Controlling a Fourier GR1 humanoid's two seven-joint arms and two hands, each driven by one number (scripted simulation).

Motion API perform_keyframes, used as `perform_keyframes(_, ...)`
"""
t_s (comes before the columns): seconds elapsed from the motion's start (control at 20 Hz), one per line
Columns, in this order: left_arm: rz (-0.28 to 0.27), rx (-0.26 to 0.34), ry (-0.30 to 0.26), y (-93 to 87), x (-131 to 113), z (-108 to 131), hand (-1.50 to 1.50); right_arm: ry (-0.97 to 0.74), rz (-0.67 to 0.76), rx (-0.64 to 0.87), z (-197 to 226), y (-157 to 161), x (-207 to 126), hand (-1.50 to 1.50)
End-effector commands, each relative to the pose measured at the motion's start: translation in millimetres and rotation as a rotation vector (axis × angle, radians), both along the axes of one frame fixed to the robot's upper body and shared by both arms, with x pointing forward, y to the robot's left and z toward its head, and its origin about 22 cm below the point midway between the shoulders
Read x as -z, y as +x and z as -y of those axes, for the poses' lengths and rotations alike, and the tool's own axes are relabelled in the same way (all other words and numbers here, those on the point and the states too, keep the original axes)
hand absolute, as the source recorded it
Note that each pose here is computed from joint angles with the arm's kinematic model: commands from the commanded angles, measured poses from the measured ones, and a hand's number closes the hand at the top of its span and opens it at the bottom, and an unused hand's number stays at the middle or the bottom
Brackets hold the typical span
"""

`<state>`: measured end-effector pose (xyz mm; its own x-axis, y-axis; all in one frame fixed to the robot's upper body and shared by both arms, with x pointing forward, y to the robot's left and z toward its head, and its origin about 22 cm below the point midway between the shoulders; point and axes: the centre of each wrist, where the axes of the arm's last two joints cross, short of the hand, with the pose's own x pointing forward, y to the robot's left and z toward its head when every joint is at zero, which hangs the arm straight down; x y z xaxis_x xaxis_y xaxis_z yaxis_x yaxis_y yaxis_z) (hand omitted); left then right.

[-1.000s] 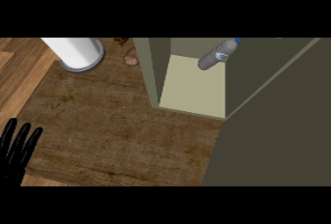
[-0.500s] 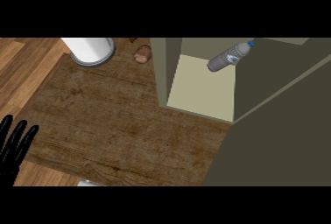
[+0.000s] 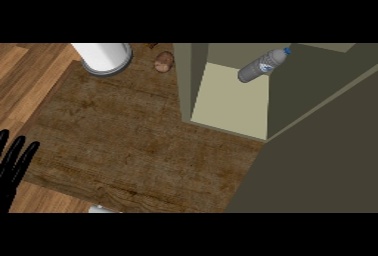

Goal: Pick up the bottled water, place it into the cabinet and close the cabinet

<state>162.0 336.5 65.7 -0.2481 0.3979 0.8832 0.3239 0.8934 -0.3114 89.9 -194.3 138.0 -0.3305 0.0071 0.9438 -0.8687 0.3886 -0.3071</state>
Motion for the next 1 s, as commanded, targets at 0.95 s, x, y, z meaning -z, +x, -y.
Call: perform_keyframes(0.95,0.05,0.034,0.0,10.2,-11,-11,-1.5,0.128,-0.149,-0.054,-22,7,12,1.5)
